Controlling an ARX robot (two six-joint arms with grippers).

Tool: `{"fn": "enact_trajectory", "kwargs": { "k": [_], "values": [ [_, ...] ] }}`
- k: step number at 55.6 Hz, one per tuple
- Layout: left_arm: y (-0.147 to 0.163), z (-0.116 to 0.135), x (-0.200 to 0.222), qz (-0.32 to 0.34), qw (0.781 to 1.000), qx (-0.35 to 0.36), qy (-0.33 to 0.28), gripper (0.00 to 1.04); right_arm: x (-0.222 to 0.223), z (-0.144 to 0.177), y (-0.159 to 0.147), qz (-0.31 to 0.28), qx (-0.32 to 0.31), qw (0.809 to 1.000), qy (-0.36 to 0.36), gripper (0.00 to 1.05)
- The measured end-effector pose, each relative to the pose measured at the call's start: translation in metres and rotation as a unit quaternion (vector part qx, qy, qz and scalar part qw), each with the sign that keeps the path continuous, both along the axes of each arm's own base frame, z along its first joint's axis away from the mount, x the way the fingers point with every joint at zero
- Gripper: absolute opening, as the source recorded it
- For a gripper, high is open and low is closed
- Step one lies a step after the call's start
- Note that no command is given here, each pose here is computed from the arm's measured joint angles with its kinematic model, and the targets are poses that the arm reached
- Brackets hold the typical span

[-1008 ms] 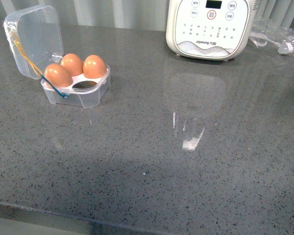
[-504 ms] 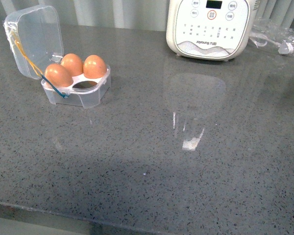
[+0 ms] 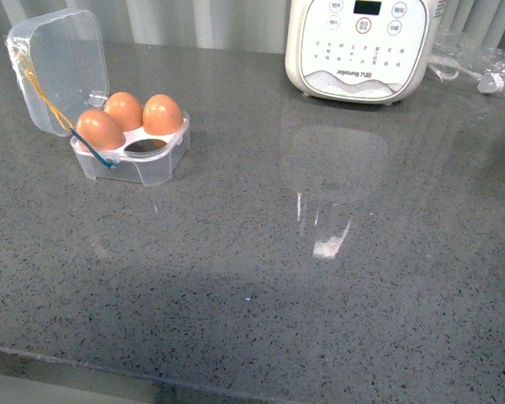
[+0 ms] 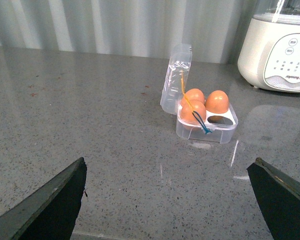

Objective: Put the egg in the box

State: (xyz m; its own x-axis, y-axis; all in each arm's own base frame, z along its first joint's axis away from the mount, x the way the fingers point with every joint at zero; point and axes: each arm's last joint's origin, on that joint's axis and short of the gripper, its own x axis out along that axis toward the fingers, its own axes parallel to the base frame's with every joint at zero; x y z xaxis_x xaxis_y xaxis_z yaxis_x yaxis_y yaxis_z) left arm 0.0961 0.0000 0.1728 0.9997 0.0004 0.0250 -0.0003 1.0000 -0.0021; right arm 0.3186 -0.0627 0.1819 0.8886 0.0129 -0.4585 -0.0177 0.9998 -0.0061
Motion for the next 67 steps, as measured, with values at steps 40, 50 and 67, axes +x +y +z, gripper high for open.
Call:
{"fn": "enact_trajectory", "kwargs": {
  "k": [40, 50, 67],
  "values": [
    [0.000, 0.000, 0.000, 0.000, 1.000, 0.000, 0.000, 0.98, -0.018, 0.038, 0.029, 0.039, -0.026, 0.997, -0.058, 0.43],
    [0.000, 0.000, 0.000, 0.000, 1.000, 0.000, 0.000, 0.98, -0.012, 0.068, 0.083, 0.179, 0.007, 0.978, -0.109, 0.43],
    [0.000, 0.000, 0.000, 0.000, 1.000, 0.000, 0.000, 0.98, -0.003, 0.061, 0.169, 0.367, 0.049, 0.922, -0.110, 0.43]
  ]
}}
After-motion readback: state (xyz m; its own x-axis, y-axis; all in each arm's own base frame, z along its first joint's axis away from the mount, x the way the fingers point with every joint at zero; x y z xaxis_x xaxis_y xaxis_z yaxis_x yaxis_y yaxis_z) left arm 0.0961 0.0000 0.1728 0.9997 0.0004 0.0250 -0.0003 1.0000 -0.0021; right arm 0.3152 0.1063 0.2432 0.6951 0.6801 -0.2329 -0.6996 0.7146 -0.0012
